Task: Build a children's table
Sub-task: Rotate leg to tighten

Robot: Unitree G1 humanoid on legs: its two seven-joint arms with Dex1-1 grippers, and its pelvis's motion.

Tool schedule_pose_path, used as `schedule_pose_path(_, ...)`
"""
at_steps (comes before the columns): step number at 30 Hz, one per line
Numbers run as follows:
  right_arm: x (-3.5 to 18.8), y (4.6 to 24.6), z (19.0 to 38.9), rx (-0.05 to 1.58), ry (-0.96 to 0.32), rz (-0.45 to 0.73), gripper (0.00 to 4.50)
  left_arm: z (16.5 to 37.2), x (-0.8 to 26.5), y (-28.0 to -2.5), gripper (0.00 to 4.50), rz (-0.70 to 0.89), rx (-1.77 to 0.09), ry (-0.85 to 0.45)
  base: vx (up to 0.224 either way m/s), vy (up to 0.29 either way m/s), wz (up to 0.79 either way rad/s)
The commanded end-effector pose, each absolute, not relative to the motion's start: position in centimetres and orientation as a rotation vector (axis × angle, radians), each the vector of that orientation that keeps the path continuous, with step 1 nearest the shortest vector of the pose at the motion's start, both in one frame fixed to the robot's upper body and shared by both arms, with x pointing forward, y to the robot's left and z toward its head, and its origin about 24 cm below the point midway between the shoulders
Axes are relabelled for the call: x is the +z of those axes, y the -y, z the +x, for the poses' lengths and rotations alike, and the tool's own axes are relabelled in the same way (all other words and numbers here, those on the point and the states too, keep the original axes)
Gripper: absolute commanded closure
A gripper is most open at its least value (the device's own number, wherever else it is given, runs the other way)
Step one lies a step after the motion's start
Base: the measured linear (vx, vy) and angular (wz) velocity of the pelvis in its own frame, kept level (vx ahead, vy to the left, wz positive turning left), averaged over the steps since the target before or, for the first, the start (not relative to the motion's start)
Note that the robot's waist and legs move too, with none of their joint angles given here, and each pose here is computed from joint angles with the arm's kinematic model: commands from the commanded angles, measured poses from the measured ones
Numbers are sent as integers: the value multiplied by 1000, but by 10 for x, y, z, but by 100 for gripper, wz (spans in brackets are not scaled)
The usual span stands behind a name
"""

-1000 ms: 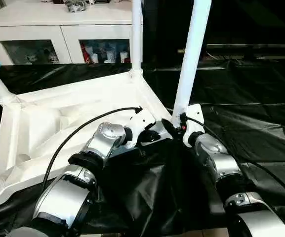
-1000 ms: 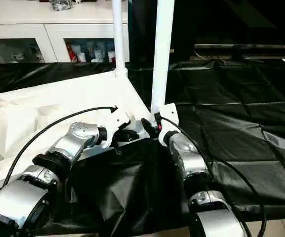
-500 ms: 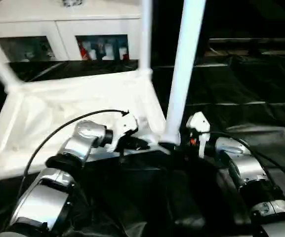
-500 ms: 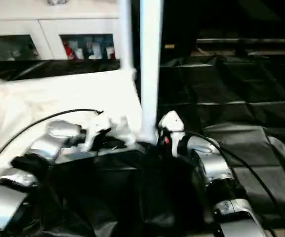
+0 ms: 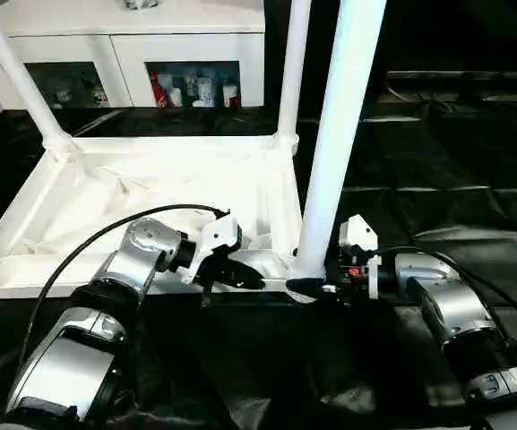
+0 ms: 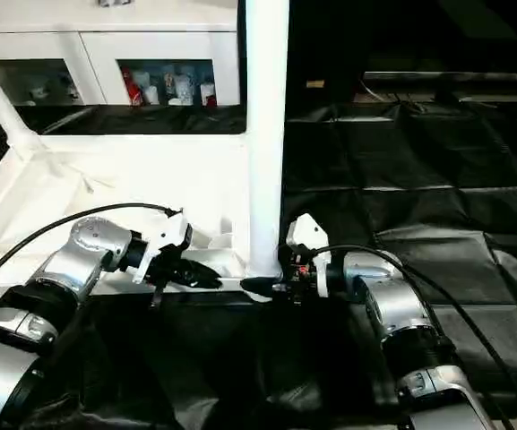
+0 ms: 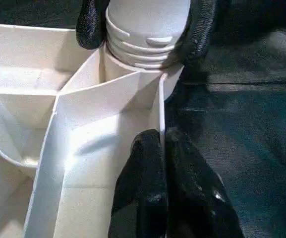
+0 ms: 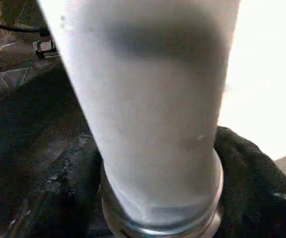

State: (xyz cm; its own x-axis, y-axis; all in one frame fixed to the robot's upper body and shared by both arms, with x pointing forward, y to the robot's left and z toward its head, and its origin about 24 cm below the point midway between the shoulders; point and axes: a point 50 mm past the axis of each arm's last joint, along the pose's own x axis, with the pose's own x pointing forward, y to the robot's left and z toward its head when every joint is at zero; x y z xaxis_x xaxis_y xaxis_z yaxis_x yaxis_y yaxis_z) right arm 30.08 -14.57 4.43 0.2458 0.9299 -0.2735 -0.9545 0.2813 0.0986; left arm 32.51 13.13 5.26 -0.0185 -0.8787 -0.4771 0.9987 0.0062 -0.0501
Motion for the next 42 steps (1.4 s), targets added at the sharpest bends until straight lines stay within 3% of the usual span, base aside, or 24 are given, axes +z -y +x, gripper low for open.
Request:
schedule_pose_path(1,43,142,298,1310,-309,-94,124,322,50,-131,450,333,-1553,-434,0,0,0)
schedule_pose_path(5,43,142,298,1310,-309,-94,124,322,50,-131,450,333,-1553,-434,0,0,0)
schedule_pose_path(6,43,142,298,1309,-309,-92,143,322,50,-131,450,332,-1553,-433,0,0,0)
schedule_pose_path(9,25,143,306,1077,-343,-105,159,329,45,-121,450,357,-1430,-412,0,0,0)
schedule_pose_path(10,13,141,311,911,-368,-75,168,335,42,-113,450,368,-1336,-415,0,0,0)
schedule_pose_path(12,5,134,315,761,-388,-22,173,340,41,-102,450,358,-1257,-419,0,0,0)
schedule_pose_path(14,3,132,316,726,-393,-13,174,341,41,-98,450,352,-1242,-418,0,0,0)
schedule_pose_path(16,-3,119,322,572,-418,13,175,343,41,-77,450,328,-1203,-404,0,0,0)
schedule_pose_path(18,-4,111,324,553,-425,16,175,345,42,-69,450,323,-1165,-396,-25,8,-2)
schedule_pose_path(22,1,92,327,575,-384,-50,175,346,43,-51,450,311,-1126,-381,0,0,0)
schedule_pose_path(23,5,90,328,596,-349,-59,120,346,44,-47,450,308,-1131,-374,0,0,0)
schedule_pose_path(27,14,94,329,674,-291,-23,96,343,45,-47,450,303,-1176,-360,0,0,0)
schedule_pose_path(28,18,98,328,740,-266,-24,71,342,44,-52,450,313,-1207,-356,0,0,0)
schedule_pose_path(32,25,113,319,929,-239,-90,71,338,43,-67,450,323,-1285,-369,0,0,0)
schedule_pose_path(42,39,147,312,1150,-265,-125,71,322,43,-111,450,310,-1511,-448,0,0,0)
